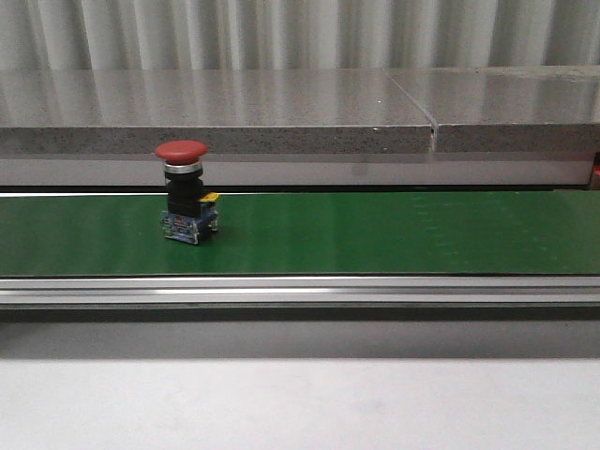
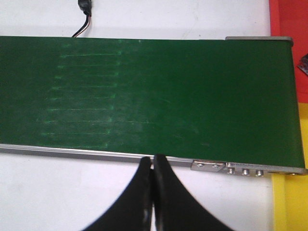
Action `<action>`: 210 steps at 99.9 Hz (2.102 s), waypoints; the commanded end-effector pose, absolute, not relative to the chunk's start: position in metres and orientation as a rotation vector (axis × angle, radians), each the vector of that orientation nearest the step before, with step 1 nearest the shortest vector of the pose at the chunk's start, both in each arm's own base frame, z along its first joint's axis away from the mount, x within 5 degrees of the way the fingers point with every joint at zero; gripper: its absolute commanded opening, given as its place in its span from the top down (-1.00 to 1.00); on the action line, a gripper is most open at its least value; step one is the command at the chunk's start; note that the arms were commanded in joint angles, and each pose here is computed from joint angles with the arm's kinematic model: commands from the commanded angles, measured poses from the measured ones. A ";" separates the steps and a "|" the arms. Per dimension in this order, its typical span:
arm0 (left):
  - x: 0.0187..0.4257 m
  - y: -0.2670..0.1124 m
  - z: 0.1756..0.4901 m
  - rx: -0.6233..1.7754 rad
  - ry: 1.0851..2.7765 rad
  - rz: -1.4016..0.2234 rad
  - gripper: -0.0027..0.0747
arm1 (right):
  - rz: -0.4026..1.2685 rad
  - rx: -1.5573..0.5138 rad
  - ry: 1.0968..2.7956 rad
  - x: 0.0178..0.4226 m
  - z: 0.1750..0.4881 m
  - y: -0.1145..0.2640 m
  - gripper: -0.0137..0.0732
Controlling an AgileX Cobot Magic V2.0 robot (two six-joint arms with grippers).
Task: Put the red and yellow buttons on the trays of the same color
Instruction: 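Move the left gripper to a yellow button and grasp it, then set the yellow button on the belt with the left gripper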
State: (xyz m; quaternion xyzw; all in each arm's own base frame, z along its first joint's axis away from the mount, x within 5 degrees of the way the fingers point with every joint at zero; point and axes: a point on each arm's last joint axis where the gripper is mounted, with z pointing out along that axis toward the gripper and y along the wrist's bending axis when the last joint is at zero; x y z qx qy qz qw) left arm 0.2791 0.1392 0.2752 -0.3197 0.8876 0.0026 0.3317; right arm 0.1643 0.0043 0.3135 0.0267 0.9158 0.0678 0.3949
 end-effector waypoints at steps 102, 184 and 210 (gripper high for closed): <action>0.322 0.034 0.279 -0.335 2.459 -0.195 -0.23 | 0.160 0.059 2.229 0.166 0.328 0.004 0.84; 0.207 -0.022 0.357 0.024 2.003 -0.208 -0.64 | 0.160 0.059 2.229 0.166 0.328 0.004 0.84; 0.143 -0.026 0.346 0.076 1.907 -0.253 -0.49 | 0.160 0.059 2.229 0.166 0.328 0.004 0.84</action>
